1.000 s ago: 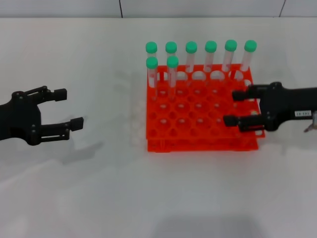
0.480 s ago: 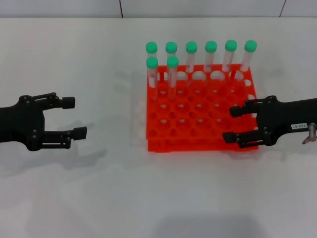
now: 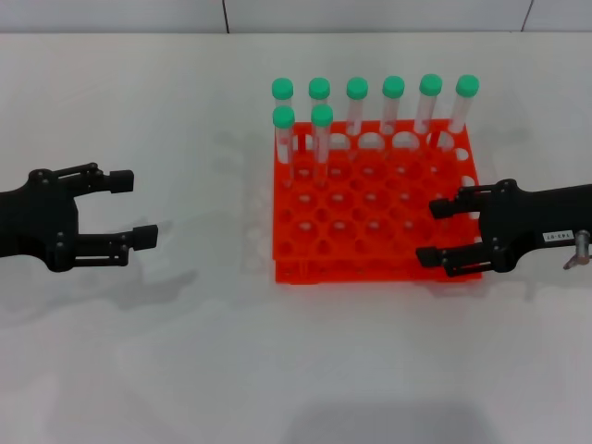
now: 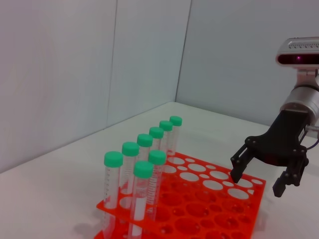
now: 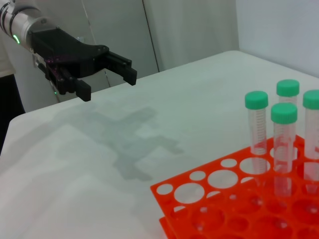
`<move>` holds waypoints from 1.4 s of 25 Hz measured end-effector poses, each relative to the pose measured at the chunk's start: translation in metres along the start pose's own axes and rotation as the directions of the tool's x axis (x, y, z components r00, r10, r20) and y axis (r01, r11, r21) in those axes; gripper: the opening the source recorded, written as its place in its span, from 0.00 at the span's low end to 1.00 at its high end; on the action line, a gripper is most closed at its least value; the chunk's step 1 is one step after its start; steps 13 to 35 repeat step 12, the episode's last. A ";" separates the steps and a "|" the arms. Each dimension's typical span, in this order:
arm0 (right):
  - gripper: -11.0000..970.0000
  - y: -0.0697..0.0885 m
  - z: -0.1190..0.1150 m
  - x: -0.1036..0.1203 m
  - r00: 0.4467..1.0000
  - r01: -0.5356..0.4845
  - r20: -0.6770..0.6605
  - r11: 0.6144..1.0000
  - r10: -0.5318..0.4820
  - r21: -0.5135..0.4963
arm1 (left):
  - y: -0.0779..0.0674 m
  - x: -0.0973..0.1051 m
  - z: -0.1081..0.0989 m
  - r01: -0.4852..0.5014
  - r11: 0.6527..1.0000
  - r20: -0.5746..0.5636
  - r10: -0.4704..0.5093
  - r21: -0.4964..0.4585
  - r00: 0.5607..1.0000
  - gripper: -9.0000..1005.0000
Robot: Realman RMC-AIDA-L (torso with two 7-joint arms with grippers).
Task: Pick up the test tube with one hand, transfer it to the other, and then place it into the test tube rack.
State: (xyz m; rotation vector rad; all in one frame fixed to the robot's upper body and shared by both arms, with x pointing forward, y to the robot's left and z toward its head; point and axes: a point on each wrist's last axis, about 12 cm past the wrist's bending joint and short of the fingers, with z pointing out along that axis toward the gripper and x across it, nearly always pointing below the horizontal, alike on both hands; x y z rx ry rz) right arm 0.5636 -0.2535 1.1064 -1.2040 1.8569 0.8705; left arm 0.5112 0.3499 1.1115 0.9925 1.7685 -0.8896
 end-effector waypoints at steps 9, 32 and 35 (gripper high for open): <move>0.79 0.000 0.001 0.003 1.000 -0.003 -0.007 1.000 0.003 0.010 | 0.000 0.000 0.000 0.000 1.000 0.001 0.000 -0.002 1.000 0.86; 0.79 0.001 0.002 0.003 1.000 -0.002 -0.009 1.000 0.002 0.008 | 0.000 0.000 0.000 0.000 1.000 0.001 0.000 -0.003 1.000 0.86; 0.79 0.001 0.002 0.003 1.000 -0.002 -0.009 1.000 0.002 0.008 | 0.000 0.000 0.000 0.000 1.000 0.001 0.000 -0.003 1.000 0.86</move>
